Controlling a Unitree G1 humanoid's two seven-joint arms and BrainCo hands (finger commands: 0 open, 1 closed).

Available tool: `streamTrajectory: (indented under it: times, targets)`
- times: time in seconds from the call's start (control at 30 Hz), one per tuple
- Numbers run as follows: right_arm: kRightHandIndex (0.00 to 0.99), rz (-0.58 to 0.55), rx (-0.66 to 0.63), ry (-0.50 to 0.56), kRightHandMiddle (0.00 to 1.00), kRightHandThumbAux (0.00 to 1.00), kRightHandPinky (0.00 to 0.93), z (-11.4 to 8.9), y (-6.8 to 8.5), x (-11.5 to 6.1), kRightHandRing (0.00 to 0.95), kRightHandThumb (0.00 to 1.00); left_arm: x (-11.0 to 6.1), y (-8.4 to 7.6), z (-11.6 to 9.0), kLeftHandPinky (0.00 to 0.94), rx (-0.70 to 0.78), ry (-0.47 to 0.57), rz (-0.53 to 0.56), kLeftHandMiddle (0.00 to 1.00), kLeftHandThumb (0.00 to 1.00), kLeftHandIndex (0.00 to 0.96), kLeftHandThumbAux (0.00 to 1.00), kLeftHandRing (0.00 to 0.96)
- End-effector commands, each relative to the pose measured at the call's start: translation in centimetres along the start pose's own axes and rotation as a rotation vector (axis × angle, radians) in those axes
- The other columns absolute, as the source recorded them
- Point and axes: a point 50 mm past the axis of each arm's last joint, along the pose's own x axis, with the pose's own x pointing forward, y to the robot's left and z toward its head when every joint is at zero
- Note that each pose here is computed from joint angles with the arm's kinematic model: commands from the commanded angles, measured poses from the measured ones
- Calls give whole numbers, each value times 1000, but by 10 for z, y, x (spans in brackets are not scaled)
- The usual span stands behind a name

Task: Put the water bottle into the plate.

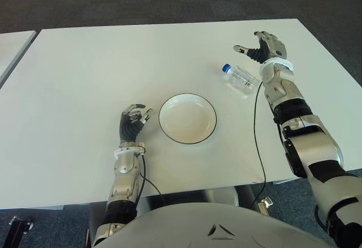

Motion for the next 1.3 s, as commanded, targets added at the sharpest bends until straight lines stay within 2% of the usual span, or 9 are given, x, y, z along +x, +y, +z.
streamTrajectory:
  times: [0.03,0.27,0.4,0.6,0.7,1.03,1.2,1.3]
  targets:
    - [0,110,-54,18,0,174,0,2,32,-4,0,600,-4,3,-6,856,6,33,23,859,701,436,720,864]
    - [0,188,-68,47,0,179,0,1,54,-11,0,632,-5,3,-4,857,-9,29,21,857,702,436,720,865]
    - [0,281,-103,72,0,182,0,-7,74,-19,0,648,-5,3,-3,852,-10,27,21,854,702,436,719,861]
    - [0,346,-139,79,0,193,0,-11,88,-26,0,658,-6,3,-2,858,-6,28,25,851,703,437,719,860]
    - [0,392,-154,86,0,200,0,-16,102,-35,0,661,-7,3,-1,860,-5,25,26,851,703,437,718,861]
    - [0,495,-219,117,0,246,0,-16,127,-52,0,658,-7,4,-2,866,3,36,34,858,702,437,718,868]
    - [0,550,-287,124,0,261,0,-24,142,-64,0,645,-7,4,-2,860,1,42,39,856,702,437,718,865]
    - [0,572,-318,123,0,267,0,-25,146,-67,0,640,-7,4,-2,856,1,45,40,853,702,437,718,862]
